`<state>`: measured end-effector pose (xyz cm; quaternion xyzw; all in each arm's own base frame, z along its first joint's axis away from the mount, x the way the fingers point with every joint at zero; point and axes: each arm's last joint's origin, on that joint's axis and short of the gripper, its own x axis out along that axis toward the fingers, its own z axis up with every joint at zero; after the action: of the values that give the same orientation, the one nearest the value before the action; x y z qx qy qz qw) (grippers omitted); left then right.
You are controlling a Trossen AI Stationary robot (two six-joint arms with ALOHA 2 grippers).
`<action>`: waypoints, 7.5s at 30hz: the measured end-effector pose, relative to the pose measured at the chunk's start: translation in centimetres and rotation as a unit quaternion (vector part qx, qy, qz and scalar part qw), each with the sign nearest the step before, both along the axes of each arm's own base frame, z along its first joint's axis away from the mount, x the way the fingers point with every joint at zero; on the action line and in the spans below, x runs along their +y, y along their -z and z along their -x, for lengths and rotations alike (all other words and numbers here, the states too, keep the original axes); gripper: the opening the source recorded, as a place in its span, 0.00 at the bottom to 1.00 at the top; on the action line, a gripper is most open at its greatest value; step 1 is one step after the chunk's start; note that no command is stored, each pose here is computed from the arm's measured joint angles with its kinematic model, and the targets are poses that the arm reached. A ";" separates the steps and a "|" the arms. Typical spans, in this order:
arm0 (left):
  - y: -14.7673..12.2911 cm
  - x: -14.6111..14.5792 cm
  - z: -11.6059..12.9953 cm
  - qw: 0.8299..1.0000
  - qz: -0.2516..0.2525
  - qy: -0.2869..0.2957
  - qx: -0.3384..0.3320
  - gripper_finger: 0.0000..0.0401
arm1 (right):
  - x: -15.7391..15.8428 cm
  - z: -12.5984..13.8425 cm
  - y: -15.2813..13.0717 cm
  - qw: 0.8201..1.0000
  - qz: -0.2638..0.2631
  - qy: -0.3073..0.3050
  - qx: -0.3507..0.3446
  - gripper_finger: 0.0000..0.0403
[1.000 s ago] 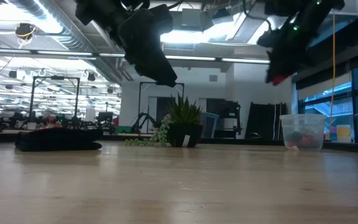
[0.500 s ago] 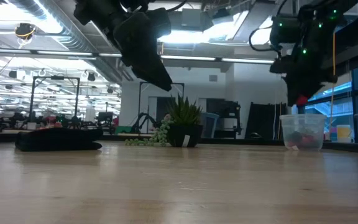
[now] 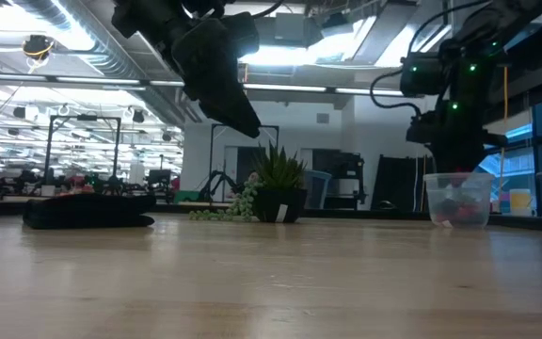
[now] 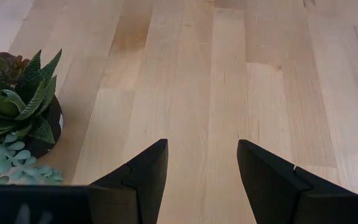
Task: Pick and placing Produce into tupperware
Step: Put the red strawberry into the bin, then put the red cherry into the bin
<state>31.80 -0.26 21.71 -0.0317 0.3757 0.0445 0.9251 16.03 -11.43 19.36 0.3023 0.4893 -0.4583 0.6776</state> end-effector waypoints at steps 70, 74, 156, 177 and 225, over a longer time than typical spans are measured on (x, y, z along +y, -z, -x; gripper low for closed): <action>0.4 -1.1 0.4 0.999 0.000 0.017 0.028 0.46 | -0.3 -0.4 -2.6 0.999 -0.015 -0.023 0.033 0.44; 0.4 -1.1 0.4 0.999 -0.001 0.018 0.028 0.46 | -0.3 -0.4 -2.6 0.999 -0.015 -0.023 0.033 0.44; 1.4 -4.5 5.4 0.995 0.022 -0.044 0.092 0.46 | 9.7 -13.1 -2.2 0.840 0.224 -0.402 -0.288 0.83; 2.7 -8.9 9.5 0.871 0.293 -0.245 0.309 0.46 | 12.7 -16.3 3.7 0.796 0.242 -0.470 -0.295 0.39; 9.3 -14.4 8.7 0.759 0.334 -0.301 0.471 0.39 | 10.3 -16.5 3.5 0.807 0.262 -0.439 -0.297 0.39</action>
<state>23.08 -14.66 12.38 -0.4247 0.7264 0.2014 0.5014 32.51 -1.15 15.90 -0.0123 0.2064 -0.1109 0.9721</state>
